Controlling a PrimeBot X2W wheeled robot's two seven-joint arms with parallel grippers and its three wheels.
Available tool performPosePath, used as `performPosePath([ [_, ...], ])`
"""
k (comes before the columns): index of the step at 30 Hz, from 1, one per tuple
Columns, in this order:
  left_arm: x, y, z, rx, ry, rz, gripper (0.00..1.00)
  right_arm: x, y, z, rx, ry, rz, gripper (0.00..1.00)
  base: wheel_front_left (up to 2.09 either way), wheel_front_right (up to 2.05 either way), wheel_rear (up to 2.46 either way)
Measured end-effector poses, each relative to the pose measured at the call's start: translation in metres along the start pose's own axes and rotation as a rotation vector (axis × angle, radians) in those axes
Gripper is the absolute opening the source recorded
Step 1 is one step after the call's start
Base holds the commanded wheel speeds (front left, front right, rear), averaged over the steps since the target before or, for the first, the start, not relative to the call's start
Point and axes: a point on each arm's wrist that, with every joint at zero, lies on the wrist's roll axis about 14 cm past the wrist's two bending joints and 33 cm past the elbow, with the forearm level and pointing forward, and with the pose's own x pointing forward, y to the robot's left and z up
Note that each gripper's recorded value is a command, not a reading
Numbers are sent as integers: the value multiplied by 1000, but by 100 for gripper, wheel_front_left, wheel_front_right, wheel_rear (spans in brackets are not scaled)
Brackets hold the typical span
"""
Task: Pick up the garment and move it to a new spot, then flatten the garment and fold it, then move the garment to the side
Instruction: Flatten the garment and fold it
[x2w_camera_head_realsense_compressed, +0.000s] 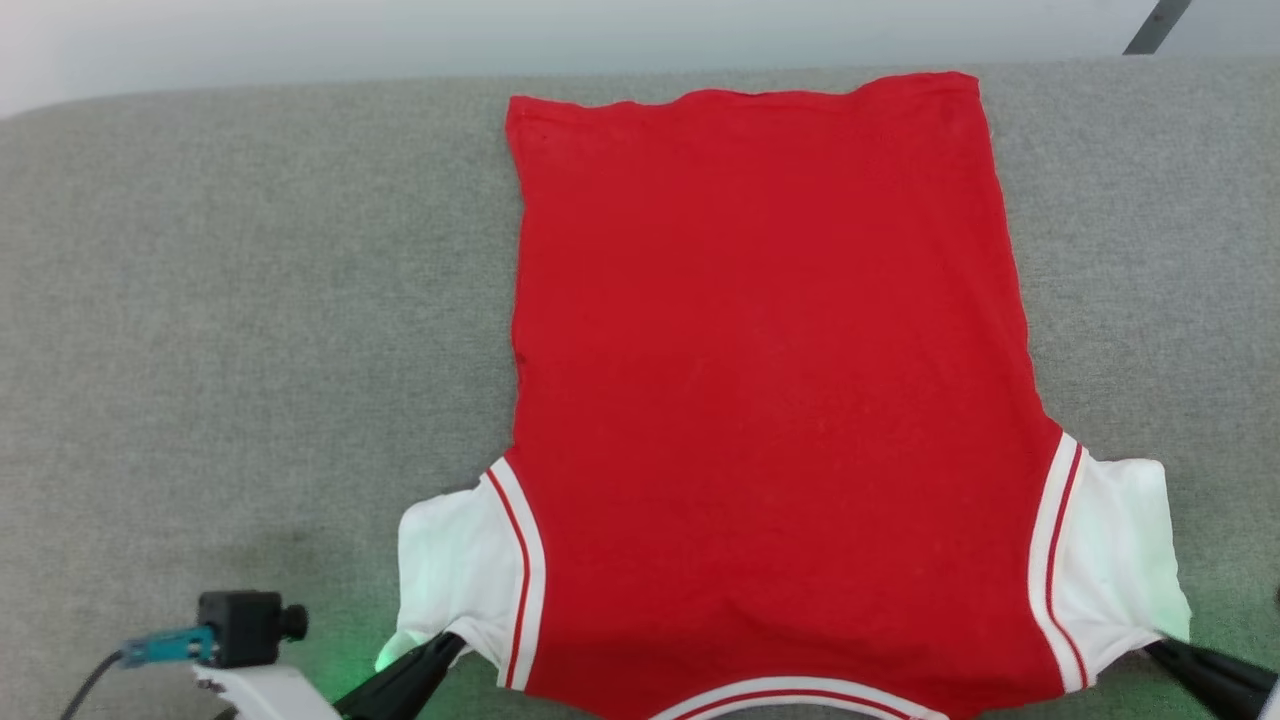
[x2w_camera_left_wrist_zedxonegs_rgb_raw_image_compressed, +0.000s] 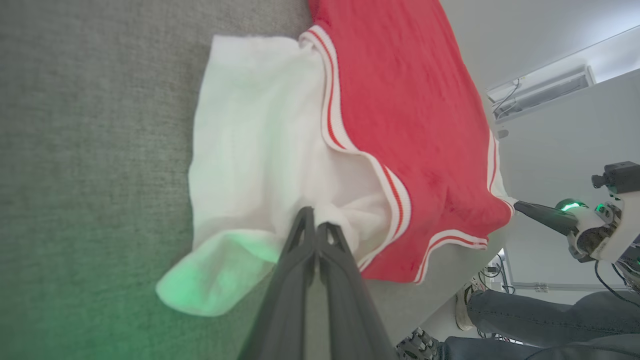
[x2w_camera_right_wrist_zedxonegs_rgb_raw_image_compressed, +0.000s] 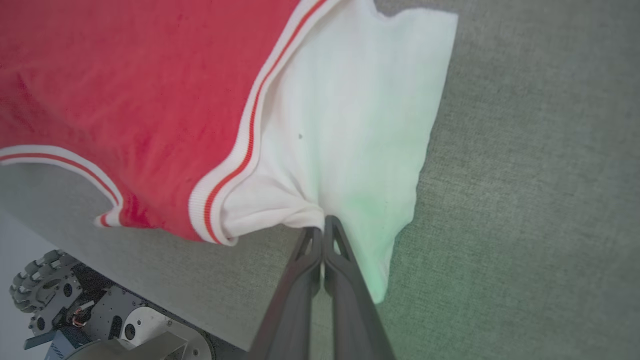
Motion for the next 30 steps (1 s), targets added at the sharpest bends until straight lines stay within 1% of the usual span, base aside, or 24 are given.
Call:
performPosePath([
  [5, 17, 12, -12, -22, 21, 29, 0, 20, 12, -13, -12, 78, 0, 0, 0, 0, 0],
  [6, 20, 14, -14, -19, 31, 32, 0, 24, 10, -17, -28, 96, -13, 0, 0, 0, 0],
  [8, 25, 19, -15, -11, 29, 44, 0, 30, 3, -22, -114, 131, -51, 0, 0, 0, 0],
  [11, 30, 21, -17, -22, 21, 51, 0, 41, 6, -26, -102, 132, -55, 0, 0, 0, 0],
  [17, 36, 26, -23, -8, 26, 63, 0, 53, 6, -28, -103, 120, -66, 0, 0, 0, 0],
  [18, 37, 26, -23, -5, 27, 61, 0, 53, 6, -28, -101, 115, -68, 16, 0, 0, 0],
  [19, 38, 26, -23, -2, 27, 59, 0, 53, 6, -28, -98, 110, -69, 60, 0, 0, 0],
  [20, 38, 25, -23, 1, 27, 56, 0, 53, 7, -28, -86, 101, -69, 100, 0, 0, 0],
  [22, 40, 24, -22, 8, 26, 49, 0, 51, 10, -25, -52, 91, -62, 100, 0, 0, 0],
  [25, 41, 18, -19, 17, 20, 29, 0, 43, 19, -11, -23, 56, -26, 100, 0, 0, 0],
  [27, 41, 15, -19, 23, 16, 18, 0, 33, 22, -3, -20, 52, -5, 100, 0, 0, 0],
  [30, 42, 10, -17, 34, 11, 1, 0, 16, 27, 33, -35, -14, 33, 100, 0, 0, 0],
])
